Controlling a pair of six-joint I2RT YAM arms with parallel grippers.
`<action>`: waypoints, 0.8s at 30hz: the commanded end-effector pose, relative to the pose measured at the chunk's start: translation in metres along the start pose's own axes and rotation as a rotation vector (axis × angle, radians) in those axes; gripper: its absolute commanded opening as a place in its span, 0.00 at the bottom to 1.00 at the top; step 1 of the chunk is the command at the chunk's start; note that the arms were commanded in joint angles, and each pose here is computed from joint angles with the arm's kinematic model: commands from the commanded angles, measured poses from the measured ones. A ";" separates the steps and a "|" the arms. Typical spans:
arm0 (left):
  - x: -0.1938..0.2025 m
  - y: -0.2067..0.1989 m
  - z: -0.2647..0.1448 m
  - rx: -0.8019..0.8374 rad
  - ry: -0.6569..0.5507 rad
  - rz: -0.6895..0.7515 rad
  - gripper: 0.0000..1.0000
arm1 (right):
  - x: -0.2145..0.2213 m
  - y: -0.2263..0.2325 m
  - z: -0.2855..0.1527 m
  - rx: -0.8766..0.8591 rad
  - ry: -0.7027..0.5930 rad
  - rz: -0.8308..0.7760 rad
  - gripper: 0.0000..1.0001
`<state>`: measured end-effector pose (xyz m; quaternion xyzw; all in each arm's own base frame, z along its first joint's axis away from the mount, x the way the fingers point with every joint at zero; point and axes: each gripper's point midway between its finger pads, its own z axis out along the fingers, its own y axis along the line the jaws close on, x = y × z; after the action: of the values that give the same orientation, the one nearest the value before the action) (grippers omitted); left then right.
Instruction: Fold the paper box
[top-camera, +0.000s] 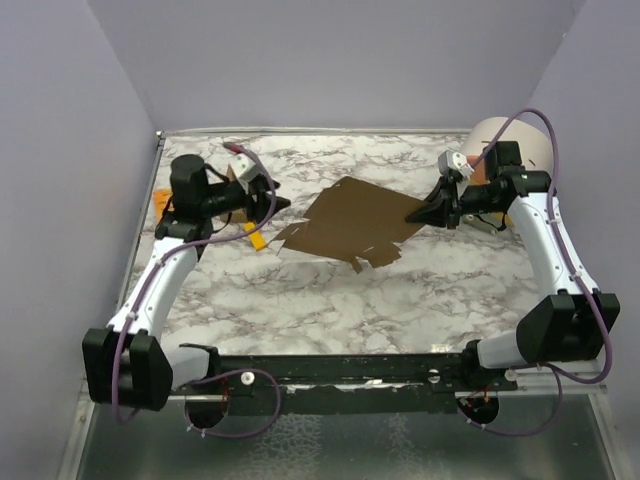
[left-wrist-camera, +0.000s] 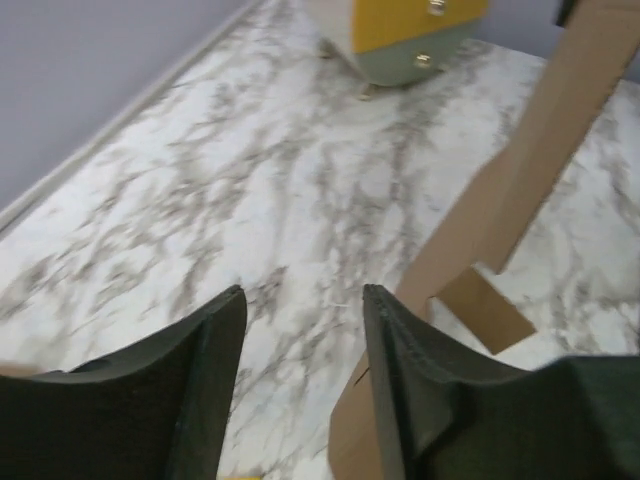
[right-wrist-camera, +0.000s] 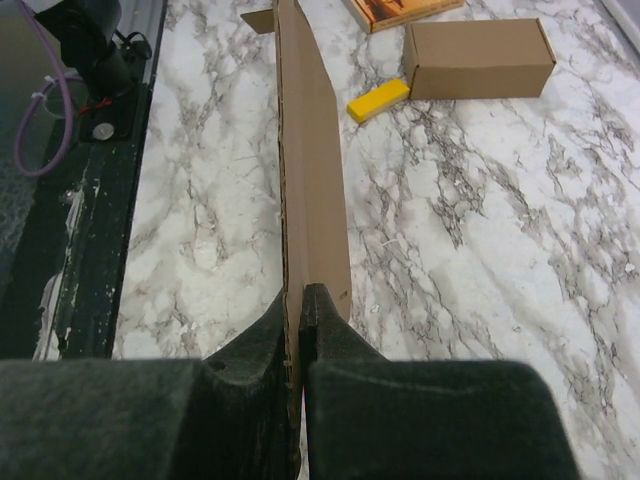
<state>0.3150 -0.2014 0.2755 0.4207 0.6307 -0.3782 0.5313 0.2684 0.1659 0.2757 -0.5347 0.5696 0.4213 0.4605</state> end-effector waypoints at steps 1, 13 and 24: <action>-0.050 0.047 -0.056 -0.409 -0.196 -0.028 0.60 | -0.005 -0.014 -0.005 0.061 -0.004 0.030 0.01; -0.018 -0.006 -0.079 -0.399 -0.462 -0.354 0.69 | -0.081 -0.050 -0.023 0.199 -0.147 0.148 0.01; -0.016 -0.057 -0.042 -0.187 -0.608 -0.224 0.69 | -0.204 -0.031 -0.049 0.094 -0.297 0.243 0.01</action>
<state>0.2627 -0.1670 0.2600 0.1078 0.5962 -0.4836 0.6317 0.3172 0.1582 0.4357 -0.3857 0.5924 0.4602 0.5372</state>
